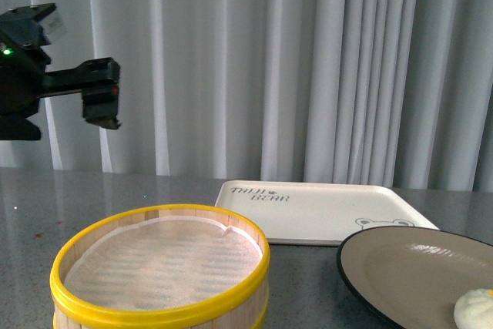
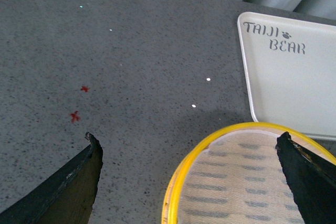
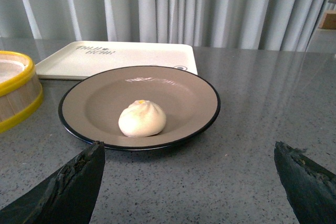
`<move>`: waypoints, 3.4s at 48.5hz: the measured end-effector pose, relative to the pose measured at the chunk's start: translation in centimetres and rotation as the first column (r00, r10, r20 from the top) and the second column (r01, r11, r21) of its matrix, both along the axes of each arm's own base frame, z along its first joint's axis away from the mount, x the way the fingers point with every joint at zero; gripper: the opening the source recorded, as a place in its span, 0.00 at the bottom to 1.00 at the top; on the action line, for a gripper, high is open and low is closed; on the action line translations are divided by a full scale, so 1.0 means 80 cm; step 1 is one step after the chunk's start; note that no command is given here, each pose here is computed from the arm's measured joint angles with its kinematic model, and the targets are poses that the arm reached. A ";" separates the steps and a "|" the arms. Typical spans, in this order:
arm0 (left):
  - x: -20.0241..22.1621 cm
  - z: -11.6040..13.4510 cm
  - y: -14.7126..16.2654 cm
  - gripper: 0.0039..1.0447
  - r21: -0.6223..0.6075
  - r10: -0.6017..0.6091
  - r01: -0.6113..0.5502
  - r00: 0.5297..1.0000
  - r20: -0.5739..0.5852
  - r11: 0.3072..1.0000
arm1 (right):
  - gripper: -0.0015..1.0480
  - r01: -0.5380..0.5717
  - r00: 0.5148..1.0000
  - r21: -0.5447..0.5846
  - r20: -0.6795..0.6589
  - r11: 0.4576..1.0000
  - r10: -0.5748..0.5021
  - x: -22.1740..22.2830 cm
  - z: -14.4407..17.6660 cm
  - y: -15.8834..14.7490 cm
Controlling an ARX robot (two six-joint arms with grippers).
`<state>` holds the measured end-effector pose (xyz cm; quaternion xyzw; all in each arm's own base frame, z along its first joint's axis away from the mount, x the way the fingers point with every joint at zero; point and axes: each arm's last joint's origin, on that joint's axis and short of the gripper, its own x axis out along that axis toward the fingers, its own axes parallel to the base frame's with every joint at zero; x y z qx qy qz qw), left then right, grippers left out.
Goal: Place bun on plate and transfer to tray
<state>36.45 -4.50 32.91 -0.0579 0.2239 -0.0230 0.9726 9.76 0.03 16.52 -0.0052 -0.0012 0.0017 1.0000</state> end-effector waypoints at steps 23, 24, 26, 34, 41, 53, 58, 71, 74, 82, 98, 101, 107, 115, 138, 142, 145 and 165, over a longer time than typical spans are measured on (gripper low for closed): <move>-0.109 -0.088 0.028 0.29 0.081 0.038 -0.084 0.890 0.453 0.993 | 0.92 0.000 1.000 0.000 0.000 1.000 0.000 0.000 0.000 0.000; -0.117 -0.096 0.029 0.24 0.085 0.031 -0.077 0.894 0.446 0.993 | 0.92 0.000 1.000 0.000 0.000 1.000 0.000 0.000 0.000 0.000; -0.132 -0.111 0.030 0.14 0.090 0.016 -0.061 0.900 0.435 0.994 | 0.92 0.000 1.000 0.000 0.000 1.000 0.000 0.000 0.000 0.000; -0.166 -0.135 0.038 0.04 0.096 0.019 -0.067 0.901 0.433 0.993 | 0.92 0.000 1.000 0.000 0.000 1.000 0.000 0.000 0.000 0.000; -0.187 -0.148 0.047 0.04 0.096 0.014 -0.062 0.903 0.430 0.993 | 0.92 0.000 1.000 0.000 0.000 1.000 0.000 0.000 0.000 0.000; -0.222 -0.168 0.056 0.04 0.096 0.023 -0.072 0.901 0.433 0.993 | 0.92 0.000 1.000 0.000 0.000 1.000 0.000 0.000 0.000 0.000; -0.233 -0.174 0.056 0.04 0.096 0.023 -0.071 0.901 0.433 0.993 | 0.92 0.000 1.000 0.000 0.000 1.000 0.000 0.000 0.000 0.000; -0.256 -0.185 0.056 0.04 0.096 0.022 -0.070 0.902 0.431 0.993 | 0.92 0.000 1.000 0.000 0.000 1.000 0.000 0.000 0.000 0.000; -0.261 -0.187 0.056 0.04 0.096 0.022 -0.070 0.902 0.431 0.993 | 0.92 0.000 1.000 0.000 0.000 1.000 0.000 0.000 0.000 0.000; -0.274 -0.192 0.056 0.04 0.096 0.022 -0.070 0.902 0.431 0.993 | 0.92 0.000 1.000 0.000 0.000 1.000 0.000 0.000 0.000 0.000; -0.288 -0.196 0.056 0.04 0.096 0.020 -0.071 0.892 0.452 0.993 | 0.92 0.000 1.000 0.000 0.000 1.000 0.000 0.000 0.000 0.000; -0.291 -0.195 0.056 0.04 0.096 0.020 -0.071 0.890 0.456 0.993 | 0.92 0.000 1.000 0.000 0.000 1.000 0.000 0.000 0.000 0.000; -0.296 -0.193 0.056 0.04 0.095 0.020 -0.072 0.887 0.462 0.993 | 0.92 0.000 1.000 0.000 0.000 1.000 0.000 0.000 0.000 0.000; -0.304 -0.192 0.056 0.04 0.095 0.020 -0.072 0.886 0.464 0.993 | 0.92 0.000 1.000 0.000 0.000 1.000 0.000 0.000 0.000 0.000; -0.319 -0.192 0.056 0.04 0.095 0.020 -0.072 0.886 0.464 0.993 | 0.92 0.000 1.000 0.000 0.000 1.000 0.000 0.000 0.000 0.000; -0.323 -0.193 0.056 0.04 0.095 0.020 -0.072 0.886 0.464 0.993 | 0.92 0.000 1.000 0.000 0.000 1.000 0.000 0.000 0.000 0.000; -0.329 -0.197 0.056 0.04 0.098 0.019 -0.068 0.900 0.437 0.993 | 0.92 0.000 1.000 0.000 0.000 1.000 0.000 0.000 0.000 0.000; -0.335 -0.196 0.056 0.04 0.096 0.019 -0.071 0.889 0.458 0.993 | 0.92 0.000 1.000 0.000 0.000 1.000 0.000 0.000 0.000 0.000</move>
